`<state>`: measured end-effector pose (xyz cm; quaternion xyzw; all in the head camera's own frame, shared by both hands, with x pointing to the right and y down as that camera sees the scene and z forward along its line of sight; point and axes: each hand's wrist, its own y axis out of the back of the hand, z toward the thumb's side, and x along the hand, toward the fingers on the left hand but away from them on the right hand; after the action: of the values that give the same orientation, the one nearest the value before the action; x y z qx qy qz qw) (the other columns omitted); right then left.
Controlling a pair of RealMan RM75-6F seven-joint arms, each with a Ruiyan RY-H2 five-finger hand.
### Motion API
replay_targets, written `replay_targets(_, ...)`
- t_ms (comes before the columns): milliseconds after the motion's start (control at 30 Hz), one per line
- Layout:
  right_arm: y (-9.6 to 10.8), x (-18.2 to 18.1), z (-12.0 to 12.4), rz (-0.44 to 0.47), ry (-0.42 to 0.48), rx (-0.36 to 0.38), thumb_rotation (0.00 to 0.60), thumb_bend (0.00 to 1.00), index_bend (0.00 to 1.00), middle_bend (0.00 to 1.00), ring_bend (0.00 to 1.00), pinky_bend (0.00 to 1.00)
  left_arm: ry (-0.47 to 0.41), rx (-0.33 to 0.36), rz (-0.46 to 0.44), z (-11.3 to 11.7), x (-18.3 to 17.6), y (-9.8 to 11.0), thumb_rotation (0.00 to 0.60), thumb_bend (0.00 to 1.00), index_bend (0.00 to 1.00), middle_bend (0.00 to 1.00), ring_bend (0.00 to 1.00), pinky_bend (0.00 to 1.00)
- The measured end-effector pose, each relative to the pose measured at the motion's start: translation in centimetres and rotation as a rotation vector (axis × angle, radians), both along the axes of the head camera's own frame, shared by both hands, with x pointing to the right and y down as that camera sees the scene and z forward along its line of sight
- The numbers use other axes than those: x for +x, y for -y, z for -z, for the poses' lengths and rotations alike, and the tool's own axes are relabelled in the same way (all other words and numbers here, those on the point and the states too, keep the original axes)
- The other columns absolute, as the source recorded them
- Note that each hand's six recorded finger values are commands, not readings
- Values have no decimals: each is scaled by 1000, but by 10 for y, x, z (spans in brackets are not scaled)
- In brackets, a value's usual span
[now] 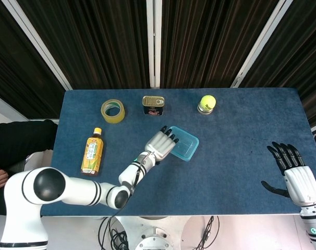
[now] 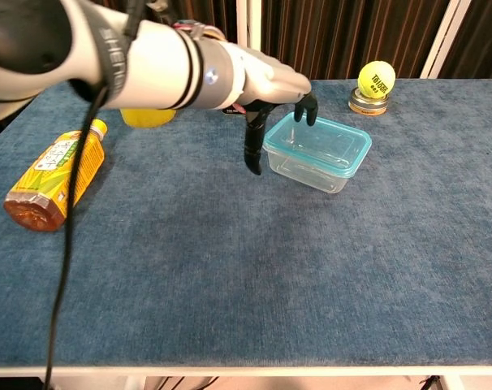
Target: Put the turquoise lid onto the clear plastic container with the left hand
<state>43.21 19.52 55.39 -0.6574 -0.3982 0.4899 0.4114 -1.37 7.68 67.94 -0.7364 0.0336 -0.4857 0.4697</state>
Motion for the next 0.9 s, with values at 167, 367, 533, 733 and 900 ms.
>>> replay_targets(167, -1, -3, 1, 6, -3, 2, 600, 74, 0, 49, 0, 18, 15, -11, 1, -6, -12, -8, 600, 28, 178, 152, 45, 66)
replay_targets(367, -2, -4, 2, 4, -4, 4, 600, 74, 0, 49, 0, 19, 58, -29, -5, -18, -17, -17, 600, 29, 178, 152, 45, 68)
replay_targets(533, -3, -4, 2, 4, -7, 2, 600, 74, 0, 49, 0, 19, 69, -46, -1, -26, -18, -23, 600, 29, 179, 152, 45, 68)
replay_targets(733, -3, -4, 4, 3, -6, 7, 600, 73, 0, 49, 0, 18, 51, -42, 4, -22, -15, -22, 600, 29, 179, 152, 45, 68)
replay_targets(900, -3, -2, 5, 0, -4, 9, 600, 74, 0, 49, 0, 18, -21, -16, 43, -5, -16, -10, 600, 29, 179, 152, 45, 68)
